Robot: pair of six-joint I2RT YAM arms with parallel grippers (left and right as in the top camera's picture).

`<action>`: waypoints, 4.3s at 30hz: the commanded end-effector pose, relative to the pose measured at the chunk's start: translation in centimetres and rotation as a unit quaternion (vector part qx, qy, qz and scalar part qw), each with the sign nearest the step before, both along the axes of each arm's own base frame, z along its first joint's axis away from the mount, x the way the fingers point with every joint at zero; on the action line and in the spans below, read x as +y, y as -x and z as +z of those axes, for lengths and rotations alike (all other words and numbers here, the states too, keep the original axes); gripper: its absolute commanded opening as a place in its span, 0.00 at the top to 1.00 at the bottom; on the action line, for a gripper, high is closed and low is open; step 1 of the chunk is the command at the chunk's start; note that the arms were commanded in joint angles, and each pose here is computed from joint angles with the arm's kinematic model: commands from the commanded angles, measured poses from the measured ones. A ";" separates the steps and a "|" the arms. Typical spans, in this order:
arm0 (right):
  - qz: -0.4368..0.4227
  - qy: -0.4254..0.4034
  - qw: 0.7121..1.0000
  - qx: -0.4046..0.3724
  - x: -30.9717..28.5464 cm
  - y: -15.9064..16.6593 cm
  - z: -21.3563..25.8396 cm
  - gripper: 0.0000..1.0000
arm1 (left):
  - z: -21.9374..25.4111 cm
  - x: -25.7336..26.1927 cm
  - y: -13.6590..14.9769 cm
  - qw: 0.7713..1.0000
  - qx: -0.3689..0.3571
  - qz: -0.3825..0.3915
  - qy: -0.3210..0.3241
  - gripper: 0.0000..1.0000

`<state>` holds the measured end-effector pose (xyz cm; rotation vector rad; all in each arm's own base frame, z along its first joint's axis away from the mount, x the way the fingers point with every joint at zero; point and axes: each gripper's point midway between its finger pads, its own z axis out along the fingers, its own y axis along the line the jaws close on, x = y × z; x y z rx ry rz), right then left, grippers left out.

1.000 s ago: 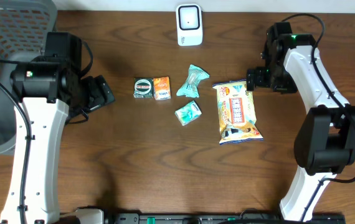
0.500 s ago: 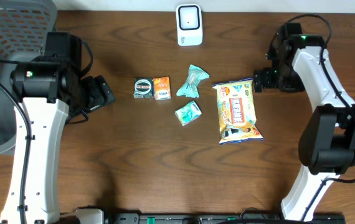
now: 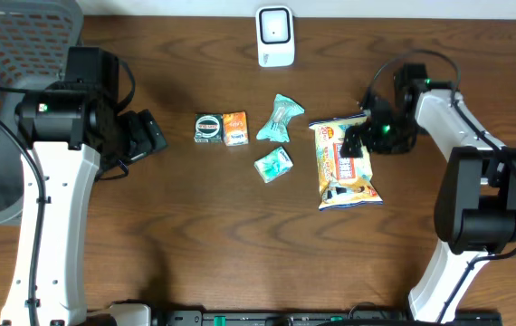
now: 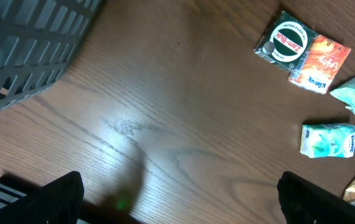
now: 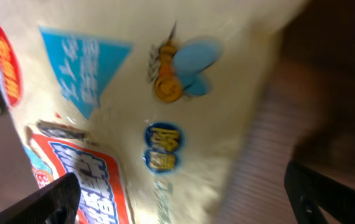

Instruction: Scan the item barcode

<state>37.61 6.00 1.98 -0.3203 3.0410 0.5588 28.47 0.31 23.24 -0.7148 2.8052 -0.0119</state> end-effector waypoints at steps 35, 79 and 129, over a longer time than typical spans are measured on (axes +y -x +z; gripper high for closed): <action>-0.162 0.431 0.862 -0.212 -7.3 -3.9 11.4 0.99 | -0.2 0.1 0.1 1.000 0.005 0.005 -0.002 0.02; -0.051 -0.092 0.988 -0.115 -0.6 -3.5 8.1 0.06 | -0.2 0.1 0.1 1.000 0.005 0.005 -0.002 0.02; -0.113 0.178 0.971 -0.113 1.1 -0.7 8.4 0.98 | -0.2 0.1 0.1 1.000 0.005 0.005 -0.002 0.02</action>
